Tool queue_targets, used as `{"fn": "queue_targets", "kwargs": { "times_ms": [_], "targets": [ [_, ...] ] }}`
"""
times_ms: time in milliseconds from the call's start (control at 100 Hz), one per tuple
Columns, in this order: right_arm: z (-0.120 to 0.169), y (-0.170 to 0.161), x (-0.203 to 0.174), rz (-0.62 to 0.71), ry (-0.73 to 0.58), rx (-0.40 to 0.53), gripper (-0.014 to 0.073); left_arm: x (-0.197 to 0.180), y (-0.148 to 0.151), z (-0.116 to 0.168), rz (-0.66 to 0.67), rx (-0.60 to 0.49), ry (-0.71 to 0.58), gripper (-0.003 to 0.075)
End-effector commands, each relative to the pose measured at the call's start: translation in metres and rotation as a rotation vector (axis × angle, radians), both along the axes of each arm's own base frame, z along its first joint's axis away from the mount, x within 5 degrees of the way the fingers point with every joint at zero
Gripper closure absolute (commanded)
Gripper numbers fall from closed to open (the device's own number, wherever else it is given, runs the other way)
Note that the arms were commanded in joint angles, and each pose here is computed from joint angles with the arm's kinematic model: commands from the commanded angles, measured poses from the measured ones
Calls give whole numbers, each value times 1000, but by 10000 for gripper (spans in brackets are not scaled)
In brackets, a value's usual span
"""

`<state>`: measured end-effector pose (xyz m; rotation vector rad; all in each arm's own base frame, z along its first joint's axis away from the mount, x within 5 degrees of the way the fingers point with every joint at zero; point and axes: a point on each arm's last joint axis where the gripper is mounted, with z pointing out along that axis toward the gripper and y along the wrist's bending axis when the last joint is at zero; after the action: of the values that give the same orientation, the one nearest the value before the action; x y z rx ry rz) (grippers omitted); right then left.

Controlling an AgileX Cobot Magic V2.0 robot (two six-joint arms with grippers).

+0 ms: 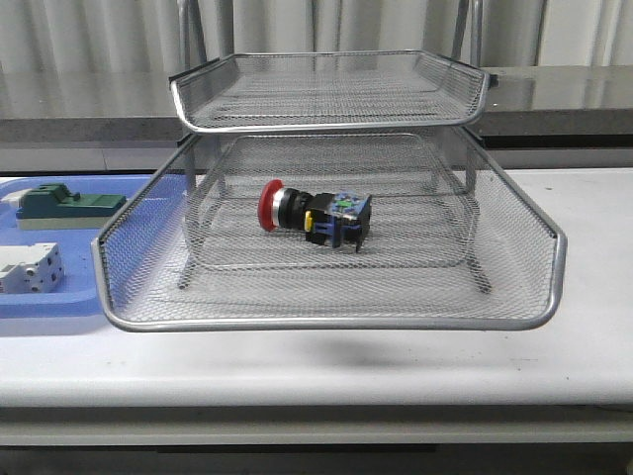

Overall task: Place button on rack with both arms
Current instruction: 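Withdraw the left gripper upward away from the rack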

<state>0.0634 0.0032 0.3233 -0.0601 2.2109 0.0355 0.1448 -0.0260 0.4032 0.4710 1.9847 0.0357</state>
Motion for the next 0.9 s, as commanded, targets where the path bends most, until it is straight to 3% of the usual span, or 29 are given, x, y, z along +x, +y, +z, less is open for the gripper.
{"fn": "queue_targets", "kwargs": {
  "times_ms": [0, 300, 540, 660, 800, 890],
  "targets": [
    [14, 0, 3, 6, -86, -4, 665, -22, 6, 3, 48, -95, -197, 310],
    [14, 0, 3, 6, -86, -4, 665, -76, 16, -55, 95, -219, -459, 310],
    [14, 0, 3, 6, -86, -4, 665, -74, 17, -111, 117, -247, -507, 310],
    [14, 0, 3, 6, -86, -4, 665, -71, 19, -119, 131, -270, -567, 325],
    [14, 0, 3, 6, -86, -4, 665, -72, 19, -116, 133, -276, -606, 407],
    [14, 0, 3, 6, -86, -4, 665, -72, 19, -117, 132, -275, -600, 504]
  ]
}}
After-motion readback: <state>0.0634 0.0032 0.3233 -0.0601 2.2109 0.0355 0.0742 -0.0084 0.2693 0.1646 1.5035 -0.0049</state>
